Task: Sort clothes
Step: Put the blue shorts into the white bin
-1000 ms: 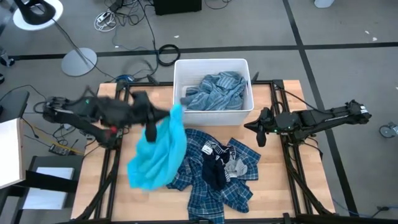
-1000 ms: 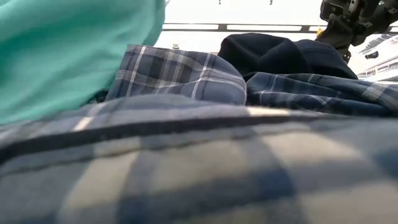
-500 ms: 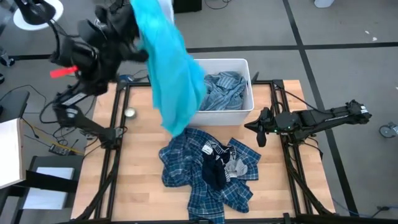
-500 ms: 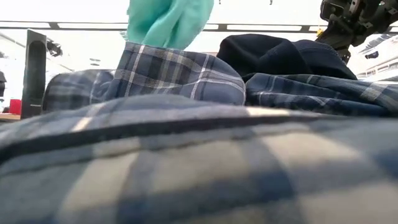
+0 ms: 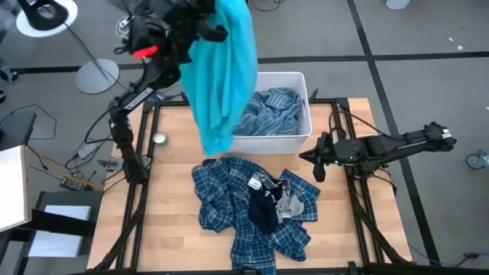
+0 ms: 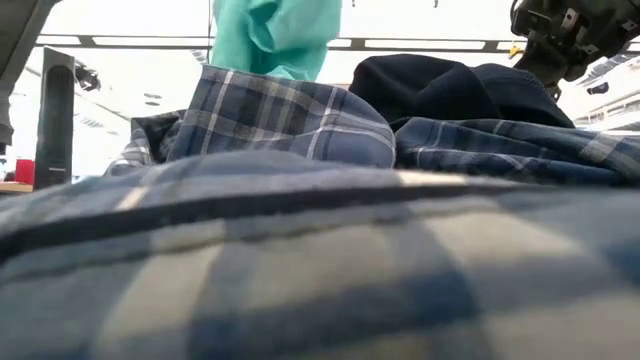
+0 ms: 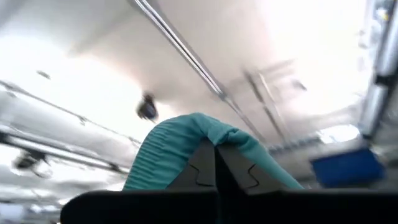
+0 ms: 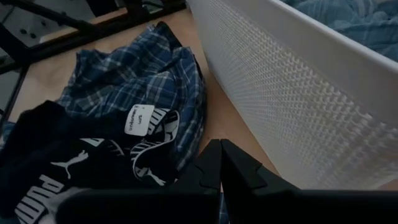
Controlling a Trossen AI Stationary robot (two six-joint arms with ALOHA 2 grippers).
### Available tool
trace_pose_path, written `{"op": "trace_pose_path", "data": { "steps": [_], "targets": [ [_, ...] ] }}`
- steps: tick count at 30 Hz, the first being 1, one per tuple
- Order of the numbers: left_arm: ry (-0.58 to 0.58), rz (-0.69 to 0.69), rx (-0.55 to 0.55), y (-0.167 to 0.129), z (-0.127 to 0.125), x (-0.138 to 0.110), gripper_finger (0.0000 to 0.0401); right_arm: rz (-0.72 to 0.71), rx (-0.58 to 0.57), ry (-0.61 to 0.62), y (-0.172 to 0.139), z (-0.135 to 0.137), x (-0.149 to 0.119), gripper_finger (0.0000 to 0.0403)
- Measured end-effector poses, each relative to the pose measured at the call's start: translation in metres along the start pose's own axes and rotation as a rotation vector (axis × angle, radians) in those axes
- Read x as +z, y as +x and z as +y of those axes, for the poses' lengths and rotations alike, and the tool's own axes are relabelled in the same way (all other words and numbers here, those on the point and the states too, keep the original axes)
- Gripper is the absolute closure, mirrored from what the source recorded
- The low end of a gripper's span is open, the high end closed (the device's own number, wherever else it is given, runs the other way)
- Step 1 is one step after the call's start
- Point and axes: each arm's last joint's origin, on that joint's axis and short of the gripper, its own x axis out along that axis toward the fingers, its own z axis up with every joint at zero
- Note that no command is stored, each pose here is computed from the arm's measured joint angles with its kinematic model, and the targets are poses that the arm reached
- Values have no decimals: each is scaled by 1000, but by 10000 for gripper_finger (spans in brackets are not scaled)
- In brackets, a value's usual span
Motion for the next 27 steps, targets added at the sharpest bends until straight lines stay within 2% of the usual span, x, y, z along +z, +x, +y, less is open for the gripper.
{"op": "trace_pose_path", "data": {
  "steps": [3, 7, 13, 17, 22, 27],
  "targets": [
    [-44, 157, -87, -1, 2, -26, 401, 7, -3, -15, 2, 1, 0, 400],
    [-93, 528, -114, -13, 3, -66, 401, 14, -6, -18, 3, 1, -1, 400],
    [-111, 1116, -91, -53, 5, -110, 401, 16, -1, -15, 3, 1, -1, 396],
    [-138, 1422, -89, -84, -1, -160, 401, 15, 0, -16, 3, 1, -1, 400],
    [-207, 1618, -120, -122, -17, -233, 391, 14, 1, -15, 3, 1, -1, 398],
    [-371, 1774, -85, -159, -26, -290, 345, 14, 2, -5, 3, 1, -1, 399]
  ]
}}
